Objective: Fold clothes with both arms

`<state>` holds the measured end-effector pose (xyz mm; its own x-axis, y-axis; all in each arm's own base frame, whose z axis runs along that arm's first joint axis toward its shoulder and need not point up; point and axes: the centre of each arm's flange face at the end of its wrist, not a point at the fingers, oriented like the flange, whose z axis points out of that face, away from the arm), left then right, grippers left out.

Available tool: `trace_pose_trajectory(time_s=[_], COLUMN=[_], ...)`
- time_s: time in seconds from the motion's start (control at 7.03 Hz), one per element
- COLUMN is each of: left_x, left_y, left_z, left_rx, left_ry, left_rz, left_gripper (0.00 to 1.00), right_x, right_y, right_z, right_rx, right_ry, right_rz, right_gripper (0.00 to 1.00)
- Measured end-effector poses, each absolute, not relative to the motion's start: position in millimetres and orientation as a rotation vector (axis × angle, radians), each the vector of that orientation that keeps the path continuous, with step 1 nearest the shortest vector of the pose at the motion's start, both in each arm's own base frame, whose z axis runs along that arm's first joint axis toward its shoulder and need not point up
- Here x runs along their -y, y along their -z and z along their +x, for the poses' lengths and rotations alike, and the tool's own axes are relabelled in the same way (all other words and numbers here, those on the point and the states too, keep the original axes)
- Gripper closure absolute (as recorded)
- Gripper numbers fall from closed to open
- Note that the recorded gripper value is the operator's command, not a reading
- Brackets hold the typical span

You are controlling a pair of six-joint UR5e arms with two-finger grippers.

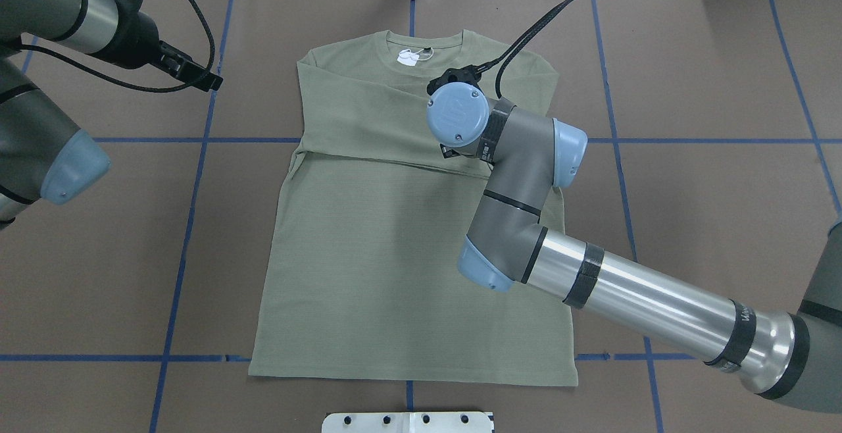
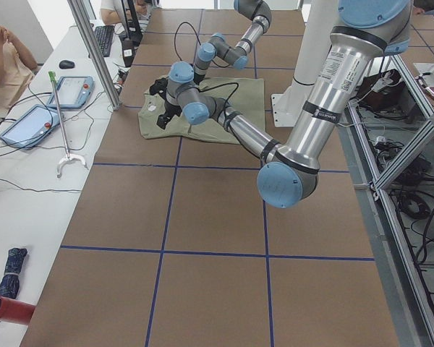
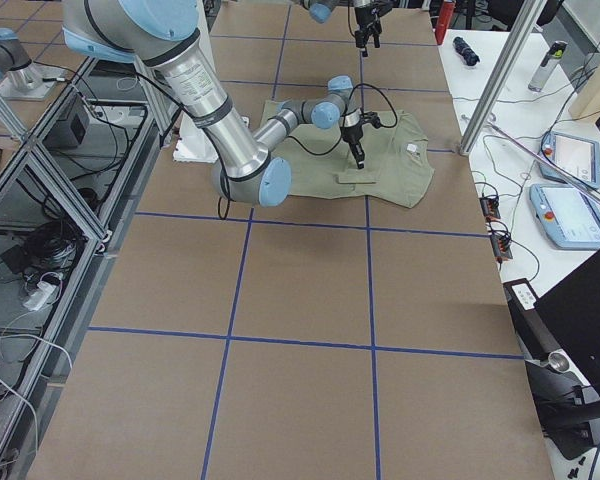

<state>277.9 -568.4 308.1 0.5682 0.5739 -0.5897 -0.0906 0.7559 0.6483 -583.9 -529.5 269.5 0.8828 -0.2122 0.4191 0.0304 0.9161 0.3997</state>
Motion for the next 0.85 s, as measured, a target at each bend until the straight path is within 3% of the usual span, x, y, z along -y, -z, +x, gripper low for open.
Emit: trace_pose_trajectory(time_s=[0.85], left_x=[569.1], left_y=[-310.3], left_z=[281.2], left_rx=[-0.899], left_ry=[-0.398], left_rz=[0.601], left_gripper=[0.00], right_x=[542.1], right_y=[-282.7], right_z=[-526.3], right_rx=[0.478], right_ry=[0.117], right_rz=[0.427], right_gripper=[1.00])
